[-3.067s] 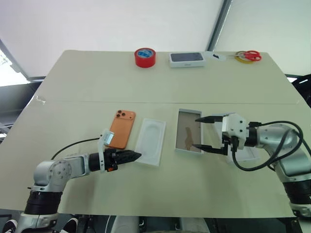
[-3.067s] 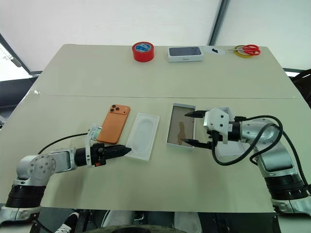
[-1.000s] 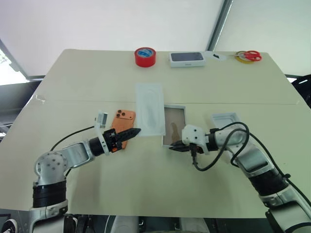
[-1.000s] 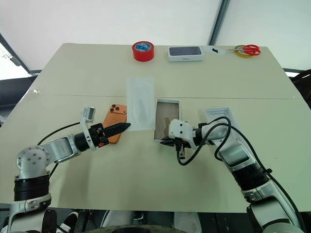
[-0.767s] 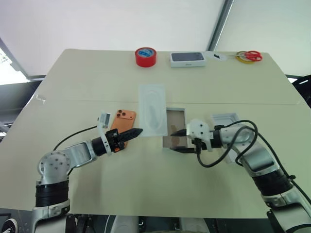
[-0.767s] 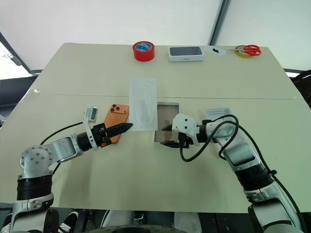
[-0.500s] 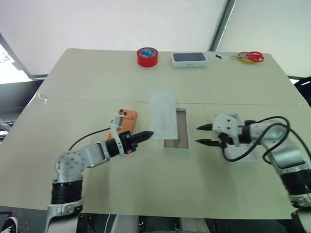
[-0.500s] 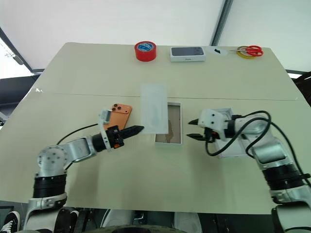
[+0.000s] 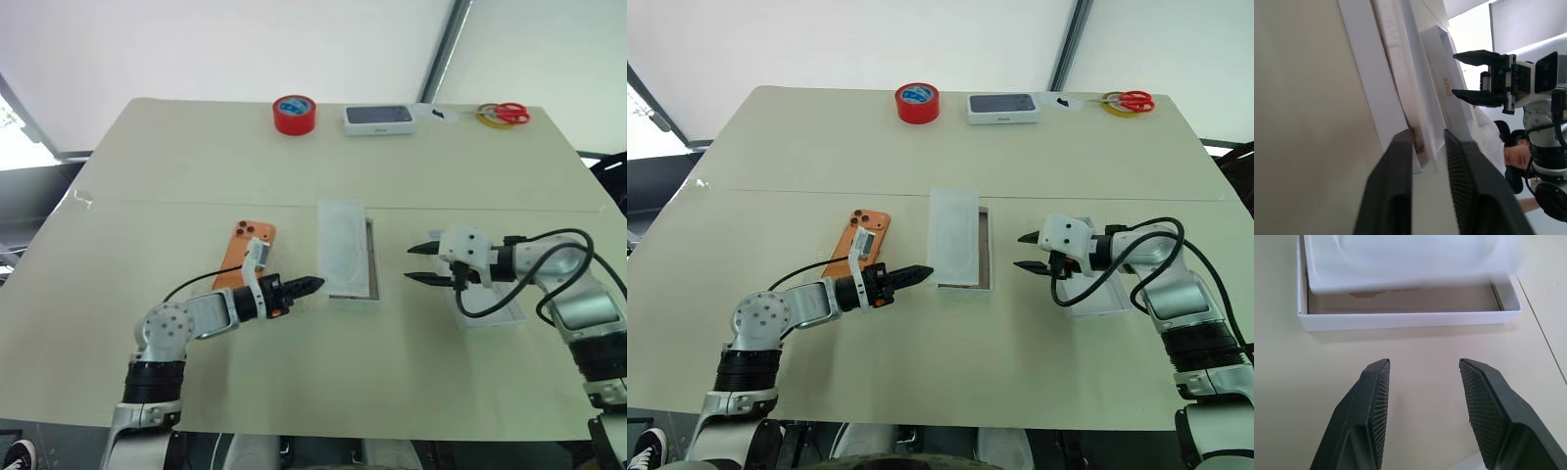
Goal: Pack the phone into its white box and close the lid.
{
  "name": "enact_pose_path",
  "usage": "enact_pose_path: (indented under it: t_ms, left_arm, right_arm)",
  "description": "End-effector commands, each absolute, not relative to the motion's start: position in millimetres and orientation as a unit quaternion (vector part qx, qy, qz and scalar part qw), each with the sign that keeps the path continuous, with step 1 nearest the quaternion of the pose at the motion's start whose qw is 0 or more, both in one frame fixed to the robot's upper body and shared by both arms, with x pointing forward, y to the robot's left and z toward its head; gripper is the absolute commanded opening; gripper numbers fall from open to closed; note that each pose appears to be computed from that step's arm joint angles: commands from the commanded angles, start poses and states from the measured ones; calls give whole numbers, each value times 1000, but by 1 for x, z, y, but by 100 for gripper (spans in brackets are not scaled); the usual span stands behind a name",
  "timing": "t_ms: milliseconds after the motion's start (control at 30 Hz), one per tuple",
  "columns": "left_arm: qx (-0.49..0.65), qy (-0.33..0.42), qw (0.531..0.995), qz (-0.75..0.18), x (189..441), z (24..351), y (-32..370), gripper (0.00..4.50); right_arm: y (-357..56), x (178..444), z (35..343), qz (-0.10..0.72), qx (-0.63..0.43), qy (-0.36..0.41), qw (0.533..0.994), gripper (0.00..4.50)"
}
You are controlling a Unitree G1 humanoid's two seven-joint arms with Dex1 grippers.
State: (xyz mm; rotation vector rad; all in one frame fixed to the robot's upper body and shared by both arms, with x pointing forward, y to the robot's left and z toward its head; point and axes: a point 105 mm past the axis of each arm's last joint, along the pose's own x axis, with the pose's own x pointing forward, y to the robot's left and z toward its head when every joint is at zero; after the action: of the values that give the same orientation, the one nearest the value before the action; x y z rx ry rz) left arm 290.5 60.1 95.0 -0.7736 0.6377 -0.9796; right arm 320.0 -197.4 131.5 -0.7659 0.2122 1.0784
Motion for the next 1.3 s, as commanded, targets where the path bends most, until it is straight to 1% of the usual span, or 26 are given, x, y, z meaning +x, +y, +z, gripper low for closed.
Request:
enact_pose_path:
  t_ms: [33, 233, 333, 400, 433, 467, 500, 533, 567, 633, 700, 800, 900, 967, 1033, 1100, 1167, 1233, 1300]
  left_arm:
    - [-341, 274, 766, -472, 293, 110, 56, 174]
    - [-322, 249, 776, -481, 294, 122, 61, 174]
    - [-263, 204, 813, -477, 297, 132, 74, 174]
    - [-253, 185, 826, -468, 300, 136, 81, 177]
    - [-229, 152, 846, -457, 303, 142, 93, 177]
    - [-178, 112, 872, -442, 305, 147, 106, 177]
    - [-153, 71, 886, -432, 307, 157, 117, 177]
    - [-145, 54, 892, -425, 307, 161, 125, 177]
    - [-137, 47, 896, -419, 307, 161, 131, 177]
    - [-71, 17, 914, -399, 308, 160, 145, 177]
    - [-55, 4, 918, -392, 305, 160, 157, 177]
    - [40, -27, 916, -397, 293, 157, 167, 177]
    - [38, -34, 917, -396, 288, 157, 174, 177]
    - [56, -32, 918, -390, 286, 155, 179, 177]
    - [65, -31, 922, -381, 286, 153, 183, 177]
    - [58, -32, 924, -376, 287, 154, 186, 177]
    - [58, -36, 926, -371, 287, 156, 187, 177]
    - [61, -36, 927, -367, 288, 156, 187, 177]
    - [63, -34, 927, -367, 288, 155, 186, 177]
  right_arm:
    - [-193, 324, 146, 491, -352, 64, 794, 236]
    - [-177, 327, 148, 500, -338, 42, 796, 236]
    - [-157, 338, 160, 493, -311, 4, 812, 236]
    - [-150, 344, 162, 488, -293, -3, 822, 183]
    - [-140, 347, 158, 488, -295, -6, 822, 159]
    - [-131, 351, 155, 484, -297, -9, 823, 107]
    - [-123, 356, 152, 478, -307, -13, 823, 50]
    - [-118, 359, 149, 471, -318, -16, 823, 3]
    - [-116, 364, 148, 462, -327, -18, 824, 3]
    - [-112, 369, 143, 452, -356, -21, 818, 3]
    - [-108, 369, 135, 458, -374, -17, 807, 3]
    - [-105, 361, 118, 487, -413, -8, 770, 3]
    - [-104, 351, 112, 520, -417, 0, 746, 3]
    - [-99, 331, 108, 573, -402, 9, 714, 3]
    - [-95, 319, 106, 603, -387, 19, 698, 3]
    - [-92, 314, 106, 616, -377, 22, 692, 3]
    - [-88, 303, 110, 644, -342, 26, 684, 3]
    - [-88, 307, 111, 638, -340, 30, 690, 3]
    - [-90, 307, 110, 643, -334, 44, 688, 3]
